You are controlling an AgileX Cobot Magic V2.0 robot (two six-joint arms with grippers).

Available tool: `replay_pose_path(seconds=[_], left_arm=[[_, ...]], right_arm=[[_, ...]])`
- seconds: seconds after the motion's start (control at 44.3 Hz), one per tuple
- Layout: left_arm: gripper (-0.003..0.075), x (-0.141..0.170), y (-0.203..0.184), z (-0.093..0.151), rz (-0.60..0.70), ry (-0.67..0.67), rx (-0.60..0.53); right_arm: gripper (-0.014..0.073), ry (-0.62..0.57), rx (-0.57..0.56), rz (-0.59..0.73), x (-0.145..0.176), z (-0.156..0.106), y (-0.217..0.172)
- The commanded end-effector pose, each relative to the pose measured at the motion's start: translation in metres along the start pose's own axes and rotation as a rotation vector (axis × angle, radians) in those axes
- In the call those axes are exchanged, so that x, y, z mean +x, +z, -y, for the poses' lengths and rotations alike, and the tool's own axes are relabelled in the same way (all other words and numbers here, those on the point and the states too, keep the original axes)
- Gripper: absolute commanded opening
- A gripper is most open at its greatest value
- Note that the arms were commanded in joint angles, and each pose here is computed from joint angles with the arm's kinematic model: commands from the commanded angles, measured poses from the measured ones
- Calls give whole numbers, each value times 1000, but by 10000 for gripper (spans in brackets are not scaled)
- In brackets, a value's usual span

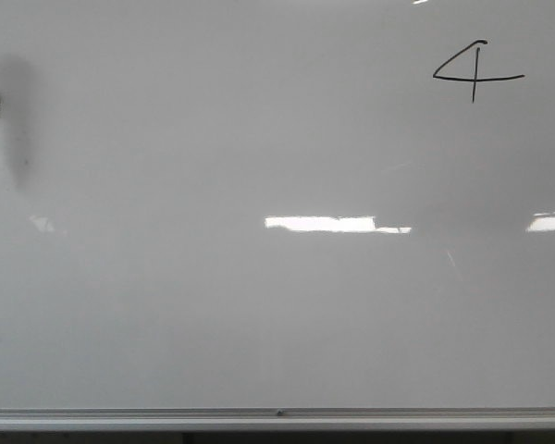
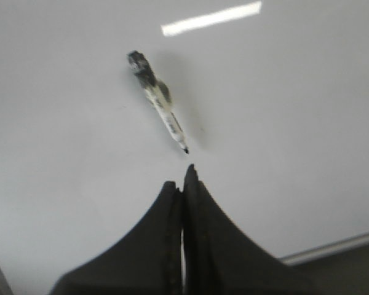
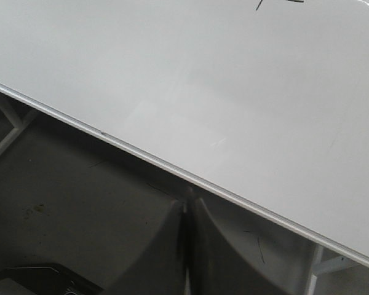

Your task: Write number 4 on whiteboard

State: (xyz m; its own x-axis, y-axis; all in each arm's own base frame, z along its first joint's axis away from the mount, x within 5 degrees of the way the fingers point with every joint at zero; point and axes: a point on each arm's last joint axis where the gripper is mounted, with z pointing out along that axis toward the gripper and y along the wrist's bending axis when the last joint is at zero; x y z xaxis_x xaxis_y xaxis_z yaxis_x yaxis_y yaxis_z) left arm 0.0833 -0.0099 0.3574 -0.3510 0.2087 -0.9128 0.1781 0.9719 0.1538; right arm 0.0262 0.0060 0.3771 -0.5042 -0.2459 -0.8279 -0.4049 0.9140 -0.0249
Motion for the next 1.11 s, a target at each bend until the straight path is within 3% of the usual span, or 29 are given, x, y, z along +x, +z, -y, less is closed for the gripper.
replay_pose_path(seconds=[0.0,0.519,1.084], left_arm=[[-20,-1,-7,-4,181,6,-80],[-20,109,10,14,460,-72,-148],[-20,137,24,18,549,-88,-158]], right_arm=[[-118,-10,12,81,-11,1,-3],[-118,-10,12,81,-11,1,-3],[-118,-10,12,81,-11,1,-3]])
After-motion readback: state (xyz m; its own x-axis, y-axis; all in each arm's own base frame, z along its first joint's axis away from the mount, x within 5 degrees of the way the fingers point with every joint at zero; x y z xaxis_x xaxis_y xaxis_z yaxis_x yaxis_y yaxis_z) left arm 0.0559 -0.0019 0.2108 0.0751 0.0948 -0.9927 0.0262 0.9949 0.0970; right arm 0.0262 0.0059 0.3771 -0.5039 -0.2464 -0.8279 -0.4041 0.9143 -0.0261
